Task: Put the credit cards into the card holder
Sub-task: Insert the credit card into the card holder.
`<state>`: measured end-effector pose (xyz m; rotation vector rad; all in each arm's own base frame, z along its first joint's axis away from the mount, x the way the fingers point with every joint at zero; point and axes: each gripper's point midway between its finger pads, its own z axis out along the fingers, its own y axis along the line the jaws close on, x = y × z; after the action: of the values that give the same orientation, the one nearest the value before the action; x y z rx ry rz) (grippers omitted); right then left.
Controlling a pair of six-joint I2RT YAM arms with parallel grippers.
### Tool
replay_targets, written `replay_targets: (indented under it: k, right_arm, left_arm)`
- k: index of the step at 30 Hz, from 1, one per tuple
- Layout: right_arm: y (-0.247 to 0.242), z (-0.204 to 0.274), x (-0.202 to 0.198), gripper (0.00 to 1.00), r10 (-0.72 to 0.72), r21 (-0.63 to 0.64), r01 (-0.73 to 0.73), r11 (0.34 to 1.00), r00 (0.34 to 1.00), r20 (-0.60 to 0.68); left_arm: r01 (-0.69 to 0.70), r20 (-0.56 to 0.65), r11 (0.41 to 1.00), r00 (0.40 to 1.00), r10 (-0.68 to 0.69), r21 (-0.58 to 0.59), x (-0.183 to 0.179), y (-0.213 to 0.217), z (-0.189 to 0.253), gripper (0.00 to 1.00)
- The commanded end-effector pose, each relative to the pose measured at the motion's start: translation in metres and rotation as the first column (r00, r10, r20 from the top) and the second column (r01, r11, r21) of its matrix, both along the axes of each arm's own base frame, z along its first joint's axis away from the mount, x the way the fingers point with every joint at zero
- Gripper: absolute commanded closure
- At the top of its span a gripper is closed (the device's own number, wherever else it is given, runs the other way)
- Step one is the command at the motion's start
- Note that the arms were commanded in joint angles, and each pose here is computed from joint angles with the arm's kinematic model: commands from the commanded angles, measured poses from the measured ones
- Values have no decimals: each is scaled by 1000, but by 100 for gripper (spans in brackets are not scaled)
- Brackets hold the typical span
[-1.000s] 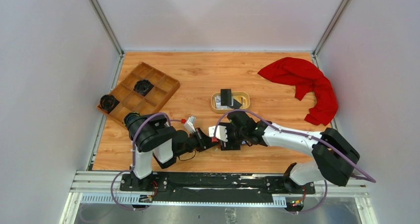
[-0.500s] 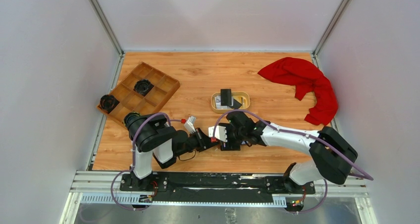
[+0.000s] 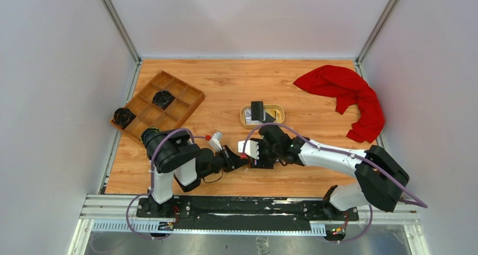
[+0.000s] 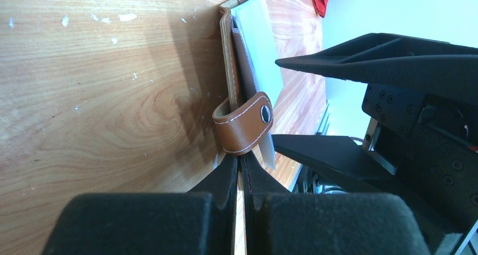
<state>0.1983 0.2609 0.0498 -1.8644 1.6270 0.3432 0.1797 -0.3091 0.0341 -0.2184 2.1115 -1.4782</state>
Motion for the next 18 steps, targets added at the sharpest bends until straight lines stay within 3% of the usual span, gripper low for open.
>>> replay_targets:
  k: [1,18]
  right_arm:
    - [-4,11,11,37,-60,16,60,998,998,-2]
    - [-14,13,16,45,-112,41,115,993,991,-80]
  left_arm:
    - [2,27,1000,1000,-2,4,-1,3,2,100]
    - [1,26,1000,1000,-2,9,0,6,1,100]
